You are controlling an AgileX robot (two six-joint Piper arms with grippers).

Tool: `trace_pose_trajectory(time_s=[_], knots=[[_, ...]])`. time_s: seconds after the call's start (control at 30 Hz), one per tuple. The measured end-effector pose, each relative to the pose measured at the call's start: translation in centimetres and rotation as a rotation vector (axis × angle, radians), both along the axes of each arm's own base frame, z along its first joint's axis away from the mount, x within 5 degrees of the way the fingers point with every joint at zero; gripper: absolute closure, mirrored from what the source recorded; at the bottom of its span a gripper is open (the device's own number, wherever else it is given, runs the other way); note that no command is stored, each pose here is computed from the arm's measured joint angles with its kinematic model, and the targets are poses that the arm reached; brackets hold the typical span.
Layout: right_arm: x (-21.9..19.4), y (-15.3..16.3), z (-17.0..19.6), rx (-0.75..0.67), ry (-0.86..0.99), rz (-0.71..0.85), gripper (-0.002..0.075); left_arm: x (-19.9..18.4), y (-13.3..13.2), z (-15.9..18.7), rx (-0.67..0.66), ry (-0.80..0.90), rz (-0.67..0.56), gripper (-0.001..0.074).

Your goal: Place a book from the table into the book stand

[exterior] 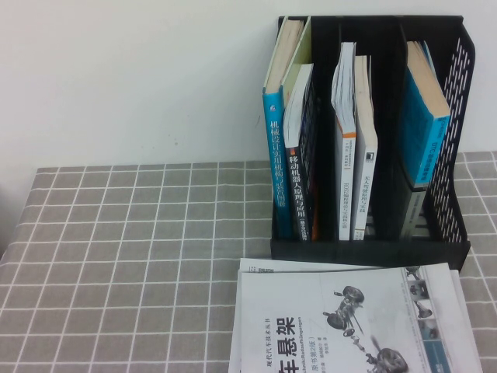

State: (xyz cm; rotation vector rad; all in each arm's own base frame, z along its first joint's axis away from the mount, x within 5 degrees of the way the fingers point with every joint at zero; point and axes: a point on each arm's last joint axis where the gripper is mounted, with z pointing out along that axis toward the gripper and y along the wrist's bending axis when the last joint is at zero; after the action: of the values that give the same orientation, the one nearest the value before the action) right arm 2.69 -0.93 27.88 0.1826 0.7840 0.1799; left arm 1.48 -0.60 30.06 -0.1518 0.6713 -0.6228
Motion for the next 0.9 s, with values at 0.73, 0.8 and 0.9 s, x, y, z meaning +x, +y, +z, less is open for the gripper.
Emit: trace_pose_trajectory(time_s=[0.73, 0.8, 0.9], knots=[[3.3, 0.9, 6.0, -0.249, 0.602, -0.011, 0.0729, 5.2, 0.9, 6.0, -0.074, 0.748, 0.073, 0.0738], [3.7, 0.9, 5.8, -0.243, 0.630, -0.005, 0.0729, 6.2, 1.1, 5.0, -0.061, 0.870, 0.101, 0.0738], [4.1, 0.9, 5.3, -0.241, 0.697, 0.000, 0.0729, 6.5, 1.2, 4.0, -0.065, 0.978, 0.119, 0.0738]])
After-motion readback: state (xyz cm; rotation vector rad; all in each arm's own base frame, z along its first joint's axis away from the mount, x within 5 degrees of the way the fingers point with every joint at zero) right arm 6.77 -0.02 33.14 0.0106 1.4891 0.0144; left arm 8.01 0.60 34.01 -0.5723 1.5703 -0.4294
